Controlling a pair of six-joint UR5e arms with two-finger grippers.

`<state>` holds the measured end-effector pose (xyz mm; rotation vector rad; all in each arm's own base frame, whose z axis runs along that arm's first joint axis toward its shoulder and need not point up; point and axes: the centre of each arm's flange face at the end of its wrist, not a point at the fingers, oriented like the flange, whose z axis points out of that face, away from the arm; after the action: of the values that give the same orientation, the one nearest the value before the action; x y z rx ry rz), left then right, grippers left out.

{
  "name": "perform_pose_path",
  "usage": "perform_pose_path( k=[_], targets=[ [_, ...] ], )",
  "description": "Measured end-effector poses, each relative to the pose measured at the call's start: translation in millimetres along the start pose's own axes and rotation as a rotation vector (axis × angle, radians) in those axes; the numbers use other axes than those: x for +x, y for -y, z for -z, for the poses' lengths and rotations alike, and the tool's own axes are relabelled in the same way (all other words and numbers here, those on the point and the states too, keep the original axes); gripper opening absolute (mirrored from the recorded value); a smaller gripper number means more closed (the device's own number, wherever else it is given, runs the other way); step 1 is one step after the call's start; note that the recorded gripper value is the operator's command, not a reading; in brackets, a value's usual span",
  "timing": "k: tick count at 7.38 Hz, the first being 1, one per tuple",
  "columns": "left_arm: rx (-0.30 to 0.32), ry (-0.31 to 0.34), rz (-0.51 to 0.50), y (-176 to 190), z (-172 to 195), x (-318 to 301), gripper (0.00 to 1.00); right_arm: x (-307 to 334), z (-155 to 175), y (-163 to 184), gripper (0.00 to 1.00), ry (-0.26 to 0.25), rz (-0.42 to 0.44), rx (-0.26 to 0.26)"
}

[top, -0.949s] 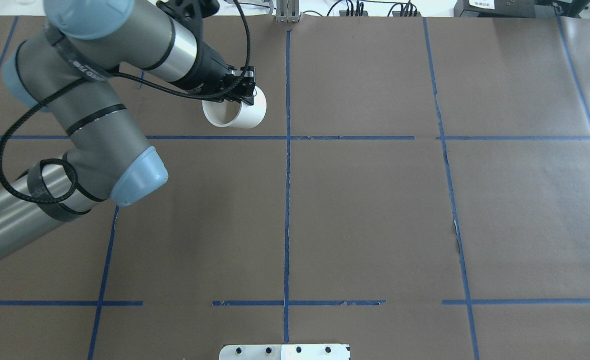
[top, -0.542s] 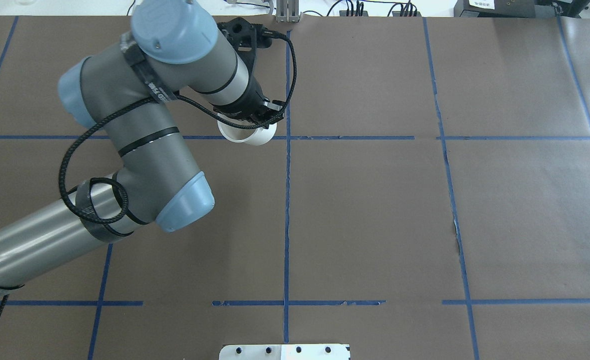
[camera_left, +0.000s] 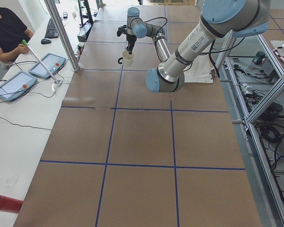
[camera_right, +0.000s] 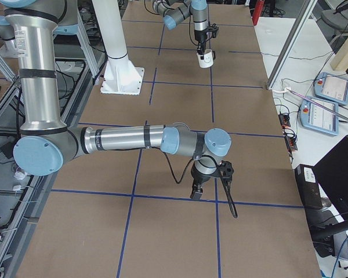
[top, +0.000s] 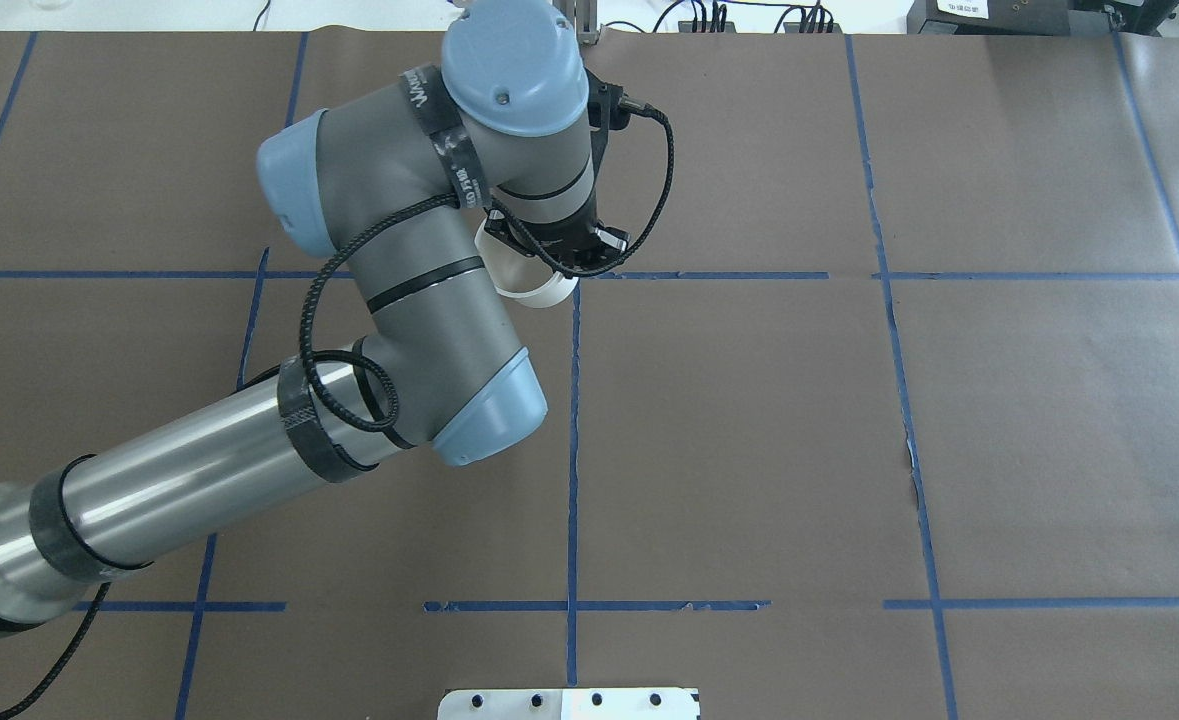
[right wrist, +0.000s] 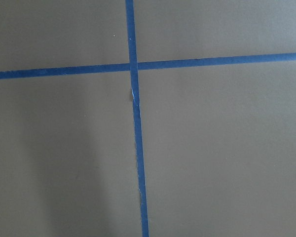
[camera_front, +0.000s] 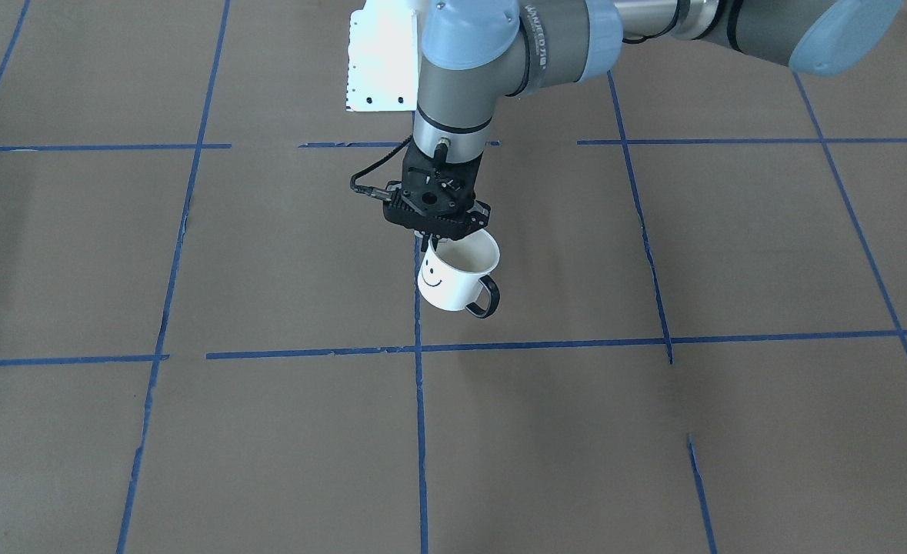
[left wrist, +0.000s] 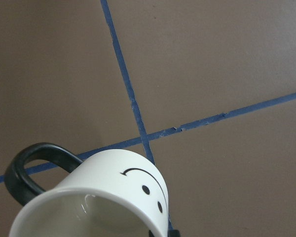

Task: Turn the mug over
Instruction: 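Rotate the left wrist to turn the mug opening upward and lower it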

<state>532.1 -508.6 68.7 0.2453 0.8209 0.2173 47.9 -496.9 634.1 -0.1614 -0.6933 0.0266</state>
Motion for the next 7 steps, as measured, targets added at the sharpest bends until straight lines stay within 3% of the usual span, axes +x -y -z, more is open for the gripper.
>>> perform_pose_path(
  k=[3,7],
  targets=[
    [-0.114,0.069,-0.012,5.5,-24.5,36.5,0.00,-0.1,0.1,0.0,1.00,0.000,0.000,0.000],
    [-0.227,0.083,-0.043,-31.2,-68.5,66.8,0.00,0.2,-0.2,0.0,1.00,0.000,0.000,0.000]
  ],
)
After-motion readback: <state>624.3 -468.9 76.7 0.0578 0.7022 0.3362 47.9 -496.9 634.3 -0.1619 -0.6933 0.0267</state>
